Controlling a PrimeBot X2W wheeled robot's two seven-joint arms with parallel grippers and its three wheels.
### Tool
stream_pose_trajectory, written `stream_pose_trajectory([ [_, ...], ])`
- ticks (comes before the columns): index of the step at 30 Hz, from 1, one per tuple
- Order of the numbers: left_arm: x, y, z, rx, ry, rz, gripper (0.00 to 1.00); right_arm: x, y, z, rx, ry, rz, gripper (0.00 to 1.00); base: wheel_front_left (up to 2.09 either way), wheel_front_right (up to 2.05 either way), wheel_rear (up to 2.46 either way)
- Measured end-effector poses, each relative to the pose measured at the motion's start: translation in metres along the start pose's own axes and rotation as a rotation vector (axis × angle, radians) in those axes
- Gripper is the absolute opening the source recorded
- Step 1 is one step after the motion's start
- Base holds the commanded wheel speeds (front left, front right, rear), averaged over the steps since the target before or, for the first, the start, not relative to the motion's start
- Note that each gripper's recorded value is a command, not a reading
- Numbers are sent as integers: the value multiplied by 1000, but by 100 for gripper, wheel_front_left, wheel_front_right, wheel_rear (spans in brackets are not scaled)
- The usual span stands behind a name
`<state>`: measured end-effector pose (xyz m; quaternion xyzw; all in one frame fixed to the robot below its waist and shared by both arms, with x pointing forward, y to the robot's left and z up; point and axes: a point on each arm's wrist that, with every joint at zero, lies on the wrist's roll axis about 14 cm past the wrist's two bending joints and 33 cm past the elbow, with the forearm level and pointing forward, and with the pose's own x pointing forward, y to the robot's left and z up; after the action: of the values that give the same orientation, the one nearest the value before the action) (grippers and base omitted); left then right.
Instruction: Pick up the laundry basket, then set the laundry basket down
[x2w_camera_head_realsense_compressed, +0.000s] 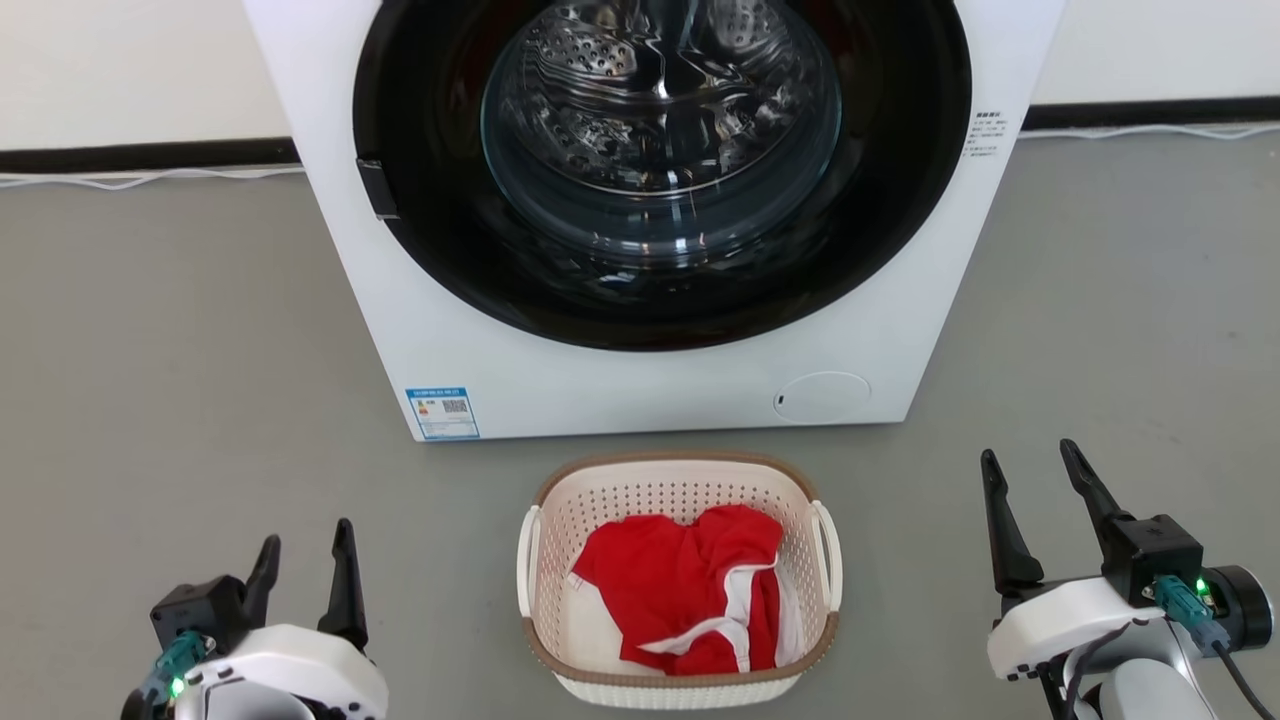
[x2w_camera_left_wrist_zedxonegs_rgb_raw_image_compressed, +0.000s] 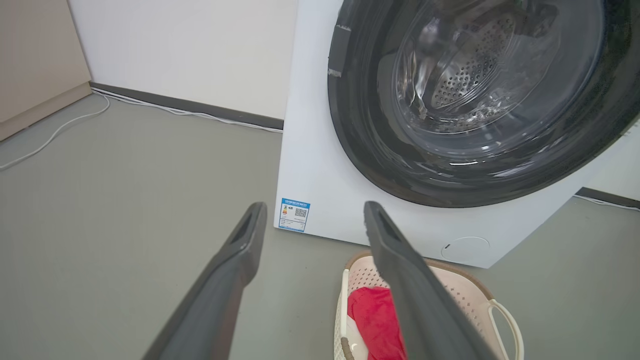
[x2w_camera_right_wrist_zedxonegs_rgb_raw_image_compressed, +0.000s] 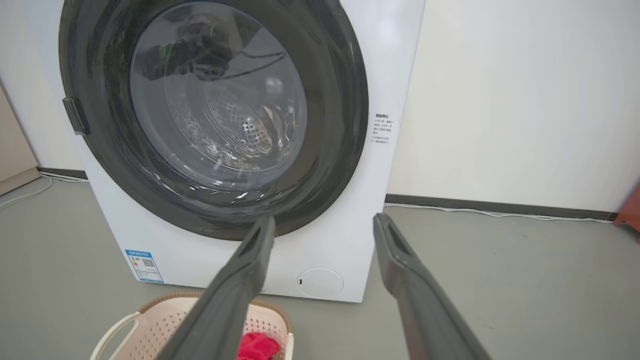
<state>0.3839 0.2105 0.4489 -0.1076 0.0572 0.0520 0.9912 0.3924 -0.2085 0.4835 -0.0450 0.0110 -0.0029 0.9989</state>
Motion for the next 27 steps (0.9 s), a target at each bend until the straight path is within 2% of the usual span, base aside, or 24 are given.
stream_pose_trajectory([
  [8,-8,0,0,-3,-4,-9,100,-6,-1,1,3,-4,-4,100,0,0,0],
  [9,-8,0,-2,-5,4,-7,0,-7,0,-1,5,3,-3,0,0,0,0],
  [15,-26,5,-38,-32,111,22,0,-25,5,-38,39,121,-3,0,0,0,0],
  [27,-25,6,-36,-154,119,48,0,-24,0,-36,197,120,-49,0,0,0,0],
])
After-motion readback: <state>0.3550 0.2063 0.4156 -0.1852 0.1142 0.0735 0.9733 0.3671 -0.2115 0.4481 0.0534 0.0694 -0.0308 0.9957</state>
